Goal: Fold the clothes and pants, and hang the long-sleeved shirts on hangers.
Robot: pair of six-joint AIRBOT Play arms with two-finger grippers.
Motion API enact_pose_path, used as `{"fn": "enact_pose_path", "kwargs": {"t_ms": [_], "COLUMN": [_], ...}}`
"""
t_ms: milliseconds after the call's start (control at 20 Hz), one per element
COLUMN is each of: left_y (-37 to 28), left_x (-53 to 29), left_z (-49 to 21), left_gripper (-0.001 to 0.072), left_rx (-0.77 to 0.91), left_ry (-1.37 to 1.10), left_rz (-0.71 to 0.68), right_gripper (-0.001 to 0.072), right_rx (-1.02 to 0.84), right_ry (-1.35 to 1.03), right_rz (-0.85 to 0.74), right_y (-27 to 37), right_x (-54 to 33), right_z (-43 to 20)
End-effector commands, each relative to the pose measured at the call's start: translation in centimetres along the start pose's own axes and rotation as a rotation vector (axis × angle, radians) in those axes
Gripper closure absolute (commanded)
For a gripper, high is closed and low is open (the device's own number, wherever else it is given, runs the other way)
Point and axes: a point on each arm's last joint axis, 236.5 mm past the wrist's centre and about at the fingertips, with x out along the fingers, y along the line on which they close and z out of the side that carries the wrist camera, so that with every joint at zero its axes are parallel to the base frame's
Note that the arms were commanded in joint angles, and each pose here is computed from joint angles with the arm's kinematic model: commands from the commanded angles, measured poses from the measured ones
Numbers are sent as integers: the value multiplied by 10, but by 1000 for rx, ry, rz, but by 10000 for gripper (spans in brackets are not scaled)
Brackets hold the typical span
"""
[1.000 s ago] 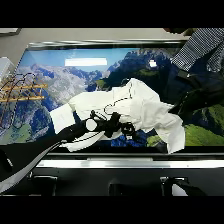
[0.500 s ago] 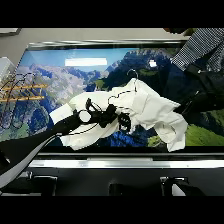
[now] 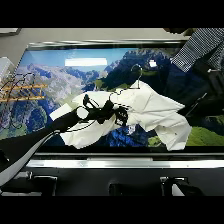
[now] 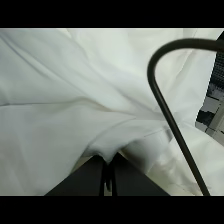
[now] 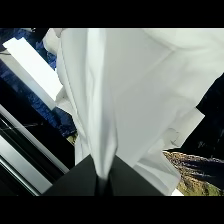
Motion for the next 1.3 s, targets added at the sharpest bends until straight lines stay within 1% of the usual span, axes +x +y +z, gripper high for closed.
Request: {"fn": "enact_pose_path", "kwargs": {"t_ms": [0,150,300,600,800,900,1250], "left_y": [0,0,-3,-3,-9,-21,-80], "left_x": [0,-1,-4,-9,-11,-15,-38], "left_z": [3,6,23,40,52,64,98], "left_gripper": [689,690,690,689,689,690,689], "left_rx": [1,-3,-17,-34,-35,5,240], "left_ry": [-5,-10,-50,-78,-125,-158,-265], "left_rz": [-1,-2,-17,-24,-50,-77,-177], "right_gripper": [695,695,695,695,695,695,695], "right_rx": [3,73,100,111,115,117,104], "right_ry": [-1,10,47,64,98,102,99], "right_rz": [-7,-30,-57,-63,-31,-27,-33], "right_y": [18,25,23,13,6,5,2], "right_x": [-17,-27,-31,-24,-12,-10,-9], "right_z": [-5,-12,-23,-24,-27,-27,-26]}}
